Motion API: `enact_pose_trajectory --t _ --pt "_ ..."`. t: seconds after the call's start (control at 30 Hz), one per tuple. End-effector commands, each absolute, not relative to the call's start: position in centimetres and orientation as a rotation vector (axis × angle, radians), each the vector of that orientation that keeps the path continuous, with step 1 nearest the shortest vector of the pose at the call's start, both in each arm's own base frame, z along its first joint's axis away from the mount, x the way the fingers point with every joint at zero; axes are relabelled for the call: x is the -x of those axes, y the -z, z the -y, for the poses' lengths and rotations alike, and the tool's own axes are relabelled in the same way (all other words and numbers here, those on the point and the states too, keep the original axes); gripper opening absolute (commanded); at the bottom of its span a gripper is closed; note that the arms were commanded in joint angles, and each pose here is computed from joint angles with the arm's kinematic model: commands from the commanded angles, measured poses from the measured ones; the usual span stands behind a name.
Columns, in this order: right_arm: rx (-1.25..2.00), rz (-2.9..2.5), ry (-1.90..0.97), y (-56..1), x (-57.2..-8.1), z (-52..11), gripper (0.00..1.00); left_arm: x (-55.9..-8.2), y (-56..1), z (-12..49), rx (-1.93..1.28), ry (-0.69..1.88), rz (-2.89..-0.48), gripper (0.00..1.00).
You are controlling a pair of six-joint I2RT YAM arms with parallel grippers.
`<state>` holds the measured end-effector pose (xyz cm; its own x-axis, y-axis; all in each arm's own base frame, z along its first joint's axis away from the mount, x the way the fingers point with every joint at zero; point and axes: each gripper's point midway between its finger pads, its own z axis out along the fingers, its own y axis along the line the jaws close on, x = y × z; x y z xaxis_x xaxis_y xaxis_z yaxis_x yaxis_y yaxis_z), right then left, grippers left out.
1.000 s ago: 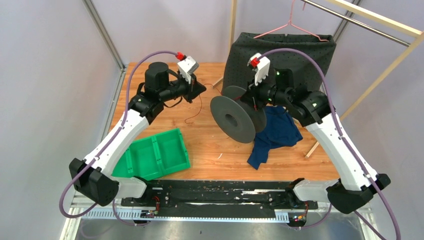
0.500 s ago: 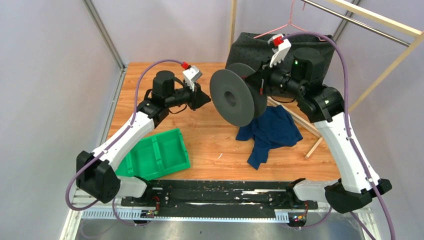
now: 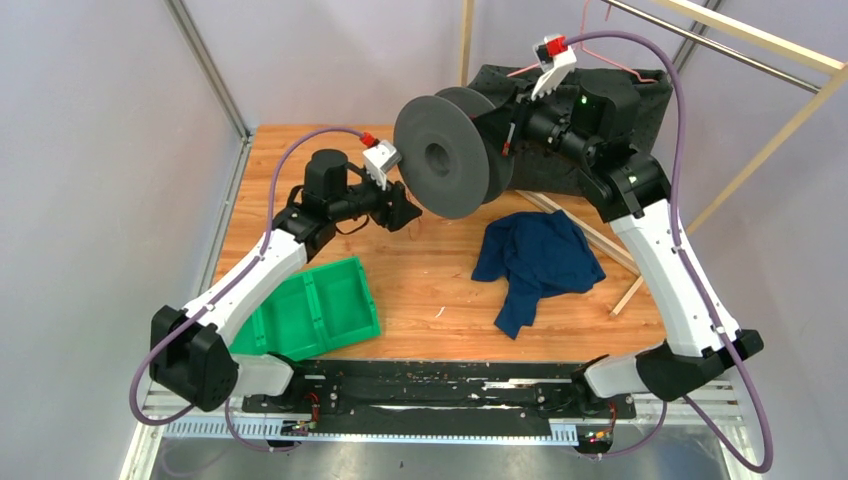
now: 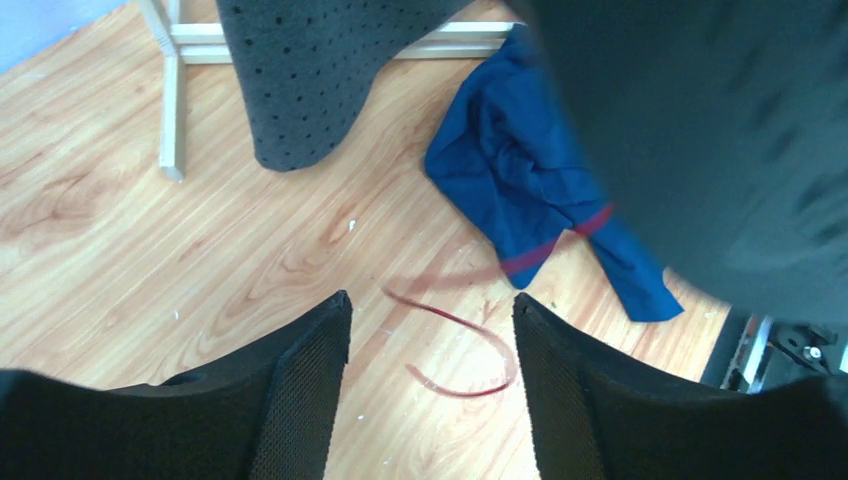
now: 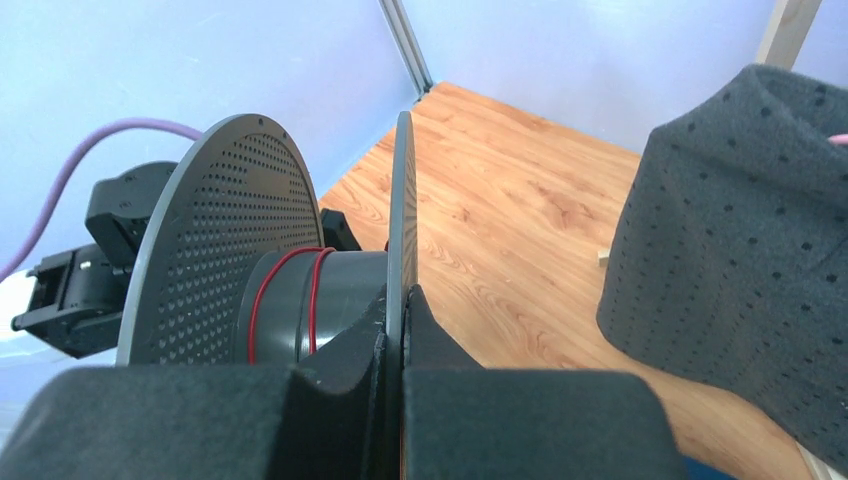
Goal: Wrap the cables
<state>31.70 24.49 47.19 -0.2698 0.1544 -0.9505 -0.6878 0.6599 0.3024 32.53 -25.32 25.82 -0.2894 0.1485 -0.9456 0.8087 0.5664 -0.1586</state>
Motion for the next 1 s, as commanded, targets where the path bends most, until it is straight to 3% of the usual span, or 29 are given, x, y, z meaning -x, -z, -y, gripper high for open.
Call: enact_pose_trajectory --t 0.0,0.27,0.73,0.97 --pt "0.422 -1.471 -0.902 -53.3 -31.0 -24.1 0.01 -33.0 -25.6 23.9 -0.764 0.718 -1.758 0.66" --pt "0.413 -1.472 -0.906 -53.5 -31.9 -24.5 0.01 -33.2 -25.0 22.6 -0.71 0.661 -1.748 0.78" --pt "0.418 -1.485 -0.902 -53.0 -32.6 -24.8 0.01 -30.5 -21.8 20.4 -1.037 0.431 -1.565 0.79" --pt "0.421 -1.49 -0.907 -52.8 -32.8 -25.0 0.01 -31.2 -21.0 19.5 -0.987 0.351 -1.525 0.76"
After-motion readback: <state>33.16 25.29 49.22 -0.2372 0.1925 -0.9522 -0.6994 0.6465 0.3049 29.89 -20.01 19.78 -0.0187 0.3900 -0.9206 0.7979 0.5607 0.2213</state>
